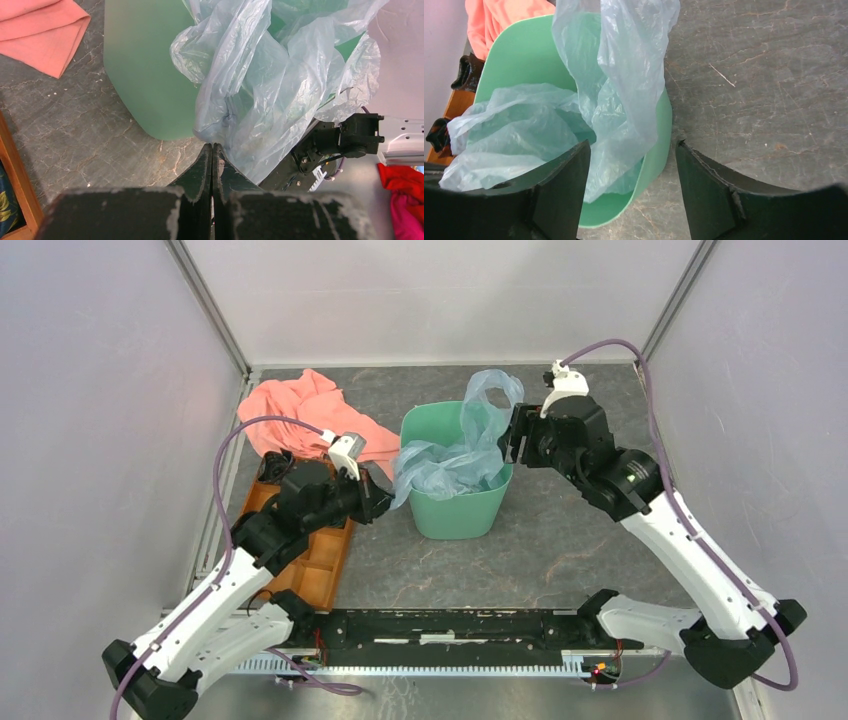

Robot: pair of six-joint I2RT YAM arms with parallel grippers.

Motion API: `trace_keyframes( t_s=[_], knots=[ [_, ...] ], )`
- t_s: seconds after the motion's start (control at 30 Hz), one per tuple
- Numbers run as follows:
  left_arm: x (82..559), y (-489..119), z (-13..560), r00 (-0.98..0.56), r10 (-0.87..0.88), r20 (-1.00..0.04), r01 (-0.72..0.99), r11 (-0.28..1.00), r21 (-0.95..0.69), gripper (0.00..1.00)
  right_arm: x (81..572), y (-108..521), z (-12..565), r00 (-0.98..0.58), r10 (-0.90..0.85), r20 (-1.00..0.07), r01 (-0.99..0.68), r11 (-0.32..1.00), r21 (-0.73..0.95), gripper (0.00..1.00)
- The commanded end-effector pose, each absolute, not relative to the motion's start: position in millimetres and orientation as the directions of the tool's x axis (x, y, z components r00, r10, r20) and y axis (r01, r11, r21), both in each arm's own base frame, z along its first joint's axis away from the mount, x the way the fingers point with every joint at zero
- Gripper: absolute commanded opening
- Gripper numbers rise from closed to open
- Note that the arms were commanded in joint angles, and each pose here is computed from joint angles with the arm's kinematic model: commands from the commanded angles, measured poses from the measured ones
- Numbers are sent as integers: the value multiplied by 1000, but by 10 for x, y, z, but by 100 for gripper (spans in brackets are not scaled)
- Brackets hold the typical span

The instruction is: Put the trash bags into the trash bin

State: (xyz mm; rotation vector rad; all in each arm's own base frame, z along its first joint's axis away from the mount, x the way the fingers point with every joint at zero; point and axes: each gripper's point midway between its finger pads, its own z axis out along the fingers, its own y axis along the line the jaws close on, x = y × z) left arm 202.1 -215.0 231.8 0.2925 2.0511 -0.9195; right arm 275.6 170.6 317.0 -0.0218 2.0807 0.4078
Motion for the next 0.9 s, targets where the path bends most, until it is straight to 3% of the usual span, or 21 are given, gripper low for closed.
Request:
trace_keyframes(
  t_s=[0.0,0.1,0.3,0.87],
  knots=[
    [2002,-2112,2467,-570,-111,-814,536,701,-471,2,2985,1802,3326,-434,246,-867,-155,927,340,68],
    [2019,-2070,2451,-563,-125,-817,519,716,-467,2,3029,1790,3339,-395,256,-882,-160,927,340,62],
    [2117,-1870,2455,-541,-156,-826,428,794,-431,2,2926,1721,3440,-344,264,-901,-198,918,345,3],
    [2072,-1476,2362,-540,-358,-761,169,840,-515,2,2193,1479,2683,-451,114,-885,-331,900,285,0]
  ],
)
